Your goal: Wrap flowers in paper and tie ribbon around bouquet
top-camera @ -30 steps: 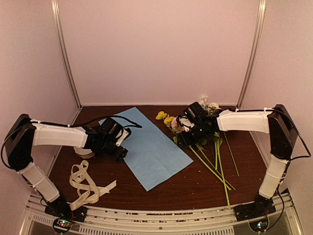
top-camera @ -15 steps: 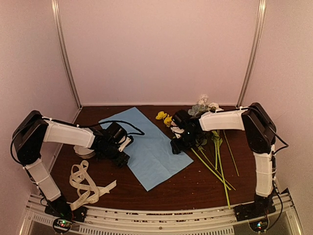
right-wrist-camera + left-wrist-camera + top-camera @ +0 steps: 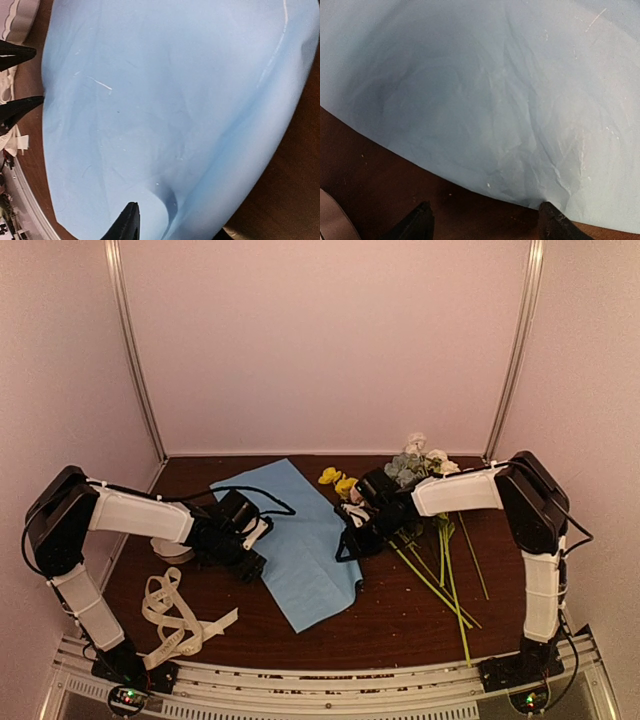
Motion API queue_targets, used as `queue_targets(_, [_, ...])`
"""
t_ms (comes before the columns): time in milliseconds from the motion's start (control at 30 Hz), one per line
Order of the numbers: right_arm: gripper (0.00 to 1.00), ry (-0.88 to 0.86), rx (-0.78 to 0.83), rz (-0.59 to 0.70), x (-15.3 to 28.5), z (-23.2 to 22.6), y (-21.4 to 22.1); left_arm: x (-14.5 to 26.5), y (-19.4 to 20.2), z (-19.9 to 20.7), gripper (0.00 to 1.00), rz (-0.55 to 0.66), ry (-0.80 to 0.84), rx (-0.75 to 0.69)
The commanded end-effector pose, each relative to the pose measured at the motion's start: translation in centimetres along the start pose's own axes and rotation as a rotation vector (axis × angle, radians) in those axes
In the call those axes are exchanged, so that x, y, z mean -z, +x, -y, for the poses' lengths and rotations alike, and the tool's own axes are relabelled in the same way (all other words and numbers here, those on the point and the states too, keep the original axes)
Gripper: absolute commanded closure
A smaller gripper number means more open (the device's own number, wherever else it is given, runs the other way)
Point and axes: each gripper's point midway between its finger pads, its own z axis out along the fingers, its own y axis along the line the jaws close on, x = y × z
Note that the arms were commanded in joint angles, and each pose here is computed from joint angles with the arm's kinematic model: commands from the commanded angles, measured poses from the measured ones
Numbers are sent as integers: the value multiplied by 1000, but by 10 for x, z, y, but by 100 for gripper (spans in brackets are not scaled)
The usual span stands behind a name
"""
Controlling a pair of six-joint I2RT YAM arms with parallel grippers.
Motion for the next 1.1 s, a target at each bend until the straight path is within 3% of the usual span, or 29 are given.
queue_targets(0, [65, -184, -4, 81, 19, -42, -17, -8, 17, 5, 25, -47, 18, -4])
queue_targets(200, [85, -251, -19, 123, 27, -54, -21, -6, 14, 5, 25, -31, 21, -11])
queue_targets(367, [100, -281, -12, 163, 39, -69, -28, 16, -6, 5, 25, 91, 35, -40])
queue_targets(567, [100, -324, -64, 245, 63, -91, -43, 71, -41, 29, 25, 309, 125, -109])
queue_targets(767, [100, -349, -130, 374, 98, -114, -68, 156, -62, 110, 20, 600, 231, -434])
queue_targets(933, [100, -366, -110, 424, 119, -137, -73, 184, -54, 135, 15, 664, 256, -531])
queue_targets(1067, [100, -375, -105, 447, 132, -145, -75, 180, -39, 128, 16, 647, 209, -555])
